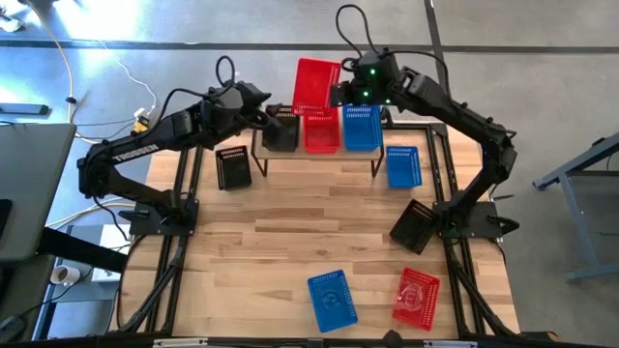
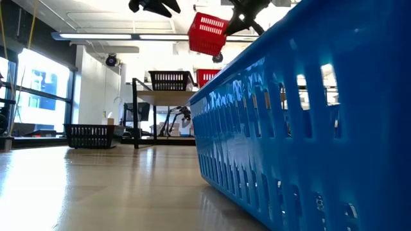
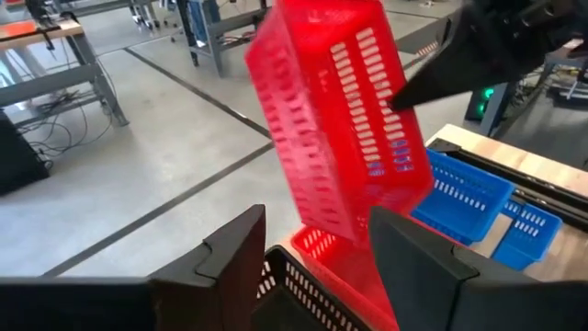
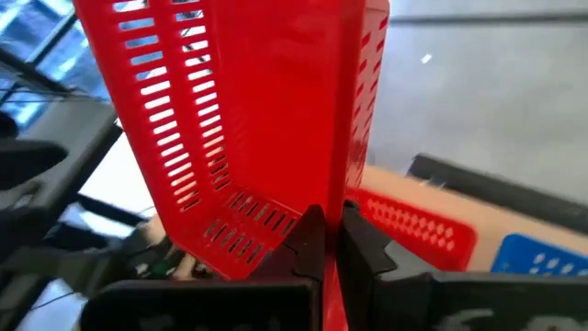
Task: Stack baskets on shelf by color
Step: Stack the top red bin on top of the red bin on the shelf
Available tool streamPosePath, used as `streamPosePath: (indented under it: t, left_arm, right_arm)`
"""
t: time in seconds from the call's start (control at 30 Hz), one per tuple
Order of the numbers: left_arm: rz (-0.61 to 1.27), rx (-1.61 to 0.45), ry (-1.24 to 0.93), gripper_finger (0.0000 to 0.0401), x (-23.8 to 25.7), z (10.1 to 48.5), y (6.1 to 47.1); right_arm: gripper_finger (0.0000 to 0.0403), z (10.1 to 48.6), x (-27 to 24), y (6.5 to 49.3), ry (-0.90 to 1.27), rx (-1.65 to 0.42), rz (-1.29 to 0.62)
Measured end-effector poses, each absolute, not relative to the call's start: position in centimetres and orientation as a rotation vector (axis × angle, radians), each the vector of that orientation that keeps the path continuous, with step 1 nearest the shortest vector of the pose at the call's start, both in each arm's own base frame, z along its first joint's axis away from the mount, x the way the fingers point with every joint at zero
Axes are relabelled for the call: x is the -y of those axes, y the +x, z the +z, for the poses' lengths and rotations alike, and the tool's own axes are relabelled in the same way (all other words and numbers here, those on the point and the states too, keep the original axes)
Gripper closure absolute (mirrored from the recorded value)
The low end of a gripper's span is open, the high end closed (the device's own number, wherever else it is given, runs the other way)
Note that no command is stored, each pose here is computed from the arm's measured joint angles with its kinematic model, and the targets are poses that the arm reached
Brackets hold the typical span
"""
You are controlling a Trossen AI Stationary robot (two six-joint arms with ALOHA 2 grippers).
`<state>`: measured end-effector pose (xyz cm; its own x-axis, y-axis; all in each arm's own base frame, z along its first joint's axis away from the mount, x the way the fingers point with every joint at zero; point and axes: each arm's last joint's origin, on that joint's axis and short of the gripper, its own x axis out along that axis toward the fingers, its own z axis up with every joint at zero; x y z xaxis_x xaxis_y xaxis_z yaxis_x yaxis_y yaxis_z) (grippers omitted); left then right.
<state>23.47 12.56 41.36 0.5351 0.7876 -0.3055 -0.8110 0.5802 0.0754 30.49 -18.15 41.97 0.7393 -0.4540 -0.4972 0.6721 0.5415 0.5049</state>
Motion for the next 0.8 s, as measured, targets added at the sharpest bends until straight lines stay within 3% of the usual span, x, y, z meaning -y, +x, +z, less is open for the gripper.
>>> streamPosePath:
  t: [0.2, 0.47, 0.8]
  left_arm:
    - [0.977, -0.315, -0.083, 0.0217, -12.8, 41.7, 22.7]
    - [0.987, -0.359, -0.084, 0.0217, -13.0, 41.3, 22.4]
    - [0.984, -0.445, -0.082, 0.0217, -12.8, 40.6, 22.1]
  right_arm:
    - [0.0403, 42.0, 19.5, 29.4, 0.834, -0.336, -0.643]
    - [0.0403, 45.2, 19.9, 27.2, 0.812, -0.302, -0.655]
    - [0.0403, 43.9, 19.5, 26.6, 0.966, -0.419, -0.671]
